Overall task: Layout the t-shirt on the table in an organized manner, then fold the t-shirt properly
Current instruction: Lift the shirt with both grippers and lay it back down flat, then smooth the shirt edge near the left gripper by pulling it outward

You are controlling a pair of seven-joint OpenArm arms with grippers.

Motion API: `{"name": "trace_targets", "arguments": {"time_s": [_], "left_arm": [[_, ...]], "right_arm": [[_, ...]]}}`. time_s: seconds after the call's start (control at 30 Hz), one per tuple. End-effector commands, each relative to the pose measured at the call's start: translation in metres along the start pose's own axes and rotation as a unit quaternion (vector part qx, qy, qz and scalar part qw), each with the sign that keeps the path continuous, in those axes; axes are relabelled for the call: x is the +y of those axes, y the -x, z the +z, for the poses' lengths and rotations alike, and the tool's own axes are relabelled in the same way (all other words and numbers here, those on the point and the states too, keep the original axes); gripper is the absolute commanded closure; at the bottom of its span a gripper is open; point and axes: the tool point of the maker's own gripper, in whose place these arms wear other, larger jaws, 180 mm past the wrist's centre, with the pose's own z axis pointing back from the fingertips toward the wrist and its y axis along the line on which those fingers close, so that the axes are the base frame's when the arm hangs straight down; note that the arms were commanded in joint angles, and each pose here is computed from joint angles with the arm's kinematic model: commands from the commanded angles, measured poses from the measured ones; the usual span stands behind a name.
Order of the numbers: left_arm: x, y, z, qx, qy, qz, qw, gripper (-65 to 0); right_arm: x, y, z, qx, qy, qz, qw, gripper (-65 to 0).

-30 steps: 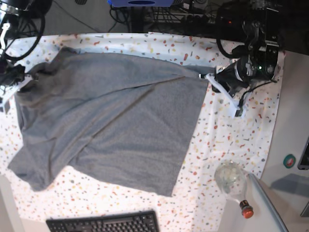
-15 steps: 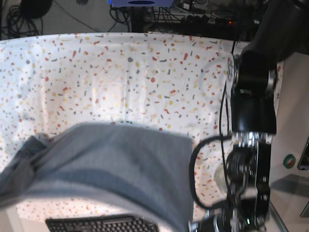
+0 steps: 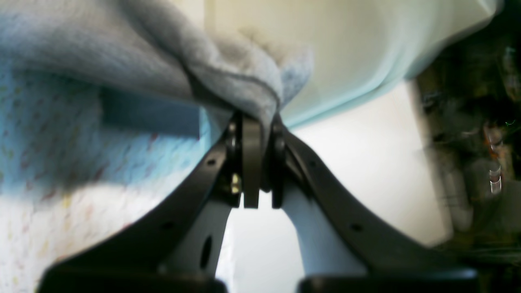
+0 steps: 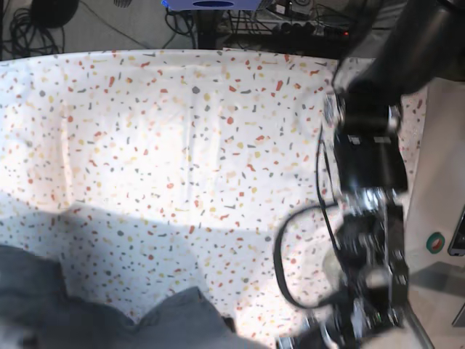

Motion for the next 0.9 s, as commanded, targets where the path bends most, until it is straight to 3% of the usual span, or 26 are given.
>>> {"name": "trace_targets", "arguments": {"time_s": [0.0,0.17,0.27,0.5,0.67,0.87], "left_arm": [[0.004,-0.005,0.011,-0.023,-0.002,-0.012,1.000,0.0],[0.039,0.100,0.045,0.056,-0.041,-0.007,0.998,0.0],[0.058,0.163,0.063,0.122,-0.062,0.000,0.991,0.0],[0.082,0.271,0.098,0.244,-0.095,0.026,0.965,0.0],[0.105,0.316,0.119,0.258,-0.127,0.037,0.957,0.0],[0.115,0.346,0.139,0.291,-0.143,0.045,0.945,0.0]], "right_arm": [[-0.012,0.002,0.009,-0.013,0.022,-0.009,0.9996,0.0],[0.029,0.110,-0.007,0.089,-0.022,-0.054,0.9943,0.0],[0.068,0.167,-0.017,0.157,-0.065,-0.067,0.9831,0.0],[0.123,0.256,-0.040,0.234,-0.120,-0.124,0.9569,0.0],[0.133,0.292,-0.042,0.270,-0.128,-0.143,0.9435,0.0],[0.132,0.309,-0.034,0.293,-0.119,-0.147,0.9373,0.0]]}}
